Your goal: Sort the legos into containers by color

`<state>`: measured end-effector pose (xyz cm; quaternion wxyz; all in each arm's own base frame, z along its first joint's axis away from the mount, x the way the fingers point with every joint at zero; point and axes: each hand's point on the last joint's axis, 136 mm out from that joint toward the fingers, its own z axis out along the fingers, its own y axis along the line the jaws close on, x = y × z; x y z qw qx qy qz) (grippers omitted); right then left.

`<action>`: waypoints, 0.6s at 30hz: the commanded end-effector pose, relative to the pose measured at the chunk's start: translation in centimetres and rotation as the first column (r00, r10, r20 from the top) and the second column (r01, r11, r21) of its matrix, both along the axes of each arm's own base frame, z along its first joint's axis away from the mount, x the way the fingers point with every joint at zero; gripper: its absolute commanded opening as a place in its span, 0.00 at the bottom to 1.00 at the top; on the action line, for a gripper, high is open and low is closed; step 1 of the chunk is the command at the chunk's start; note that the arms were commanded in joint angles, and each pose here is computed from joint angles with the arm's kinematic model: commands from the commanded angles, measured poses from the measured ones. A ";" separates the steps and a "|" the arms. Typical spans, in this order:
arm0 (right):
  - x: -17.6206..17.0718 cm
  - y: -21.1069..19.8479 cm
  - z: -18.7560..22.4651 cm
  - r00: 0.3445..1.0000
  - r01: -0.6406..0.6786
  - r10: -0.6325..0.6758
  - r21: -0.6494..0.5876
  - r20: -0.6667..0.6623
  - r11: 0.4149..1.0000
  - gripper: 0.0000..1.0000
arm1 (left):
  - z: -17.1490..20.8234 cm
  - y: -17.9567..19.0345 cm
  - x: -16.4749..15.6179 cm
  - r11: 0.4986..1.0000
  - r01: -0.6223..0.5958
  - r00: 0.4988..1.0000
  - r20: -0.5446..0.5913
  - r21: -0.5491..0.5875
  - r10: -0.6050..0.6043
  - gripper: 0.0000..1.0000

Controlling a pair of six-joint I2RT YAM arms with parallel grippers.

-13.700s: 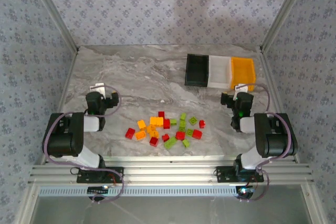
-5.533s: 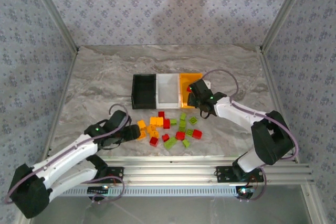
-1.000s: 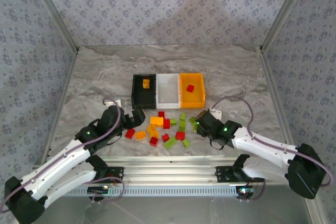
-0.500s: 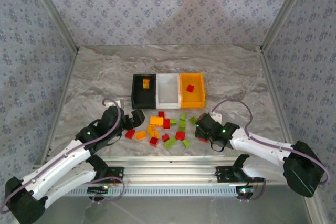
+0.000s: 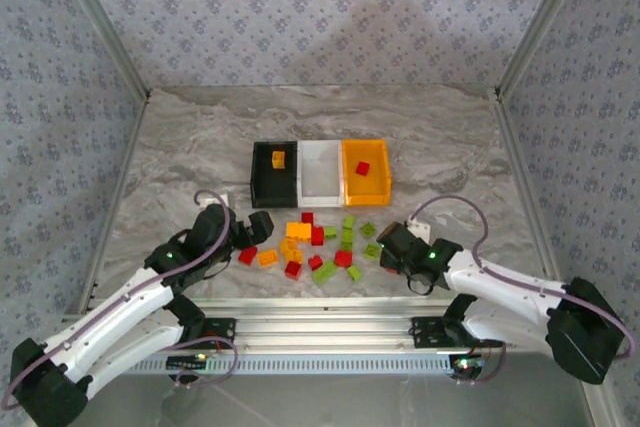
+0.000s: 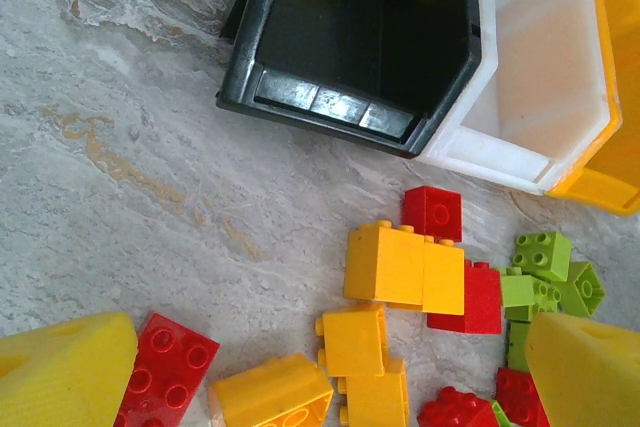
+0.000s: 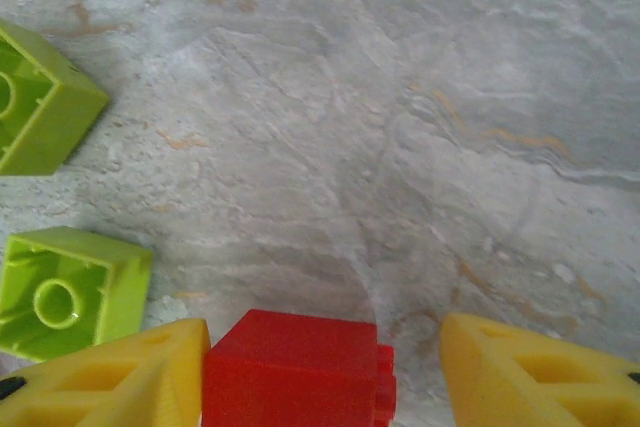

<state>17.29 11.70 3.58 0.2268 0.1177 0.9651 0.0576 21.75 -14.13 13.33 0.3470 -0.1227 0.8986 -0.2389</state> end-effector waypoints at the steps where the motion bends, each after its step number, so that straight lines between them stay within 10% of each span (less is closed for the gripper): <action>1: -1.3 -2.2 -0.4 0.998 0.048 -0.050 -0.060 -0.030 0.997 0.62 | 0.2 0.0 0.0 1.000 0.003 1.000 0.006 -0.016 -0.003 1.00; 8: -0.8 -1.0 -1.9 0.997 0.036 -0.036 -0.003 -0.063 0.999 0.58 | -0.3 0.2 0.0 1.000 -0.006 1.000 -0.005 -0.020 0.006 1.00; 18: 3.6 2.3 3.8 0.995 -0.089 0.088 0.010 0.057 0.996 0.24 | -0.8 0.6 0.1 1.000 -0.019 1.000 -0.018 -0.007 0.018 1.00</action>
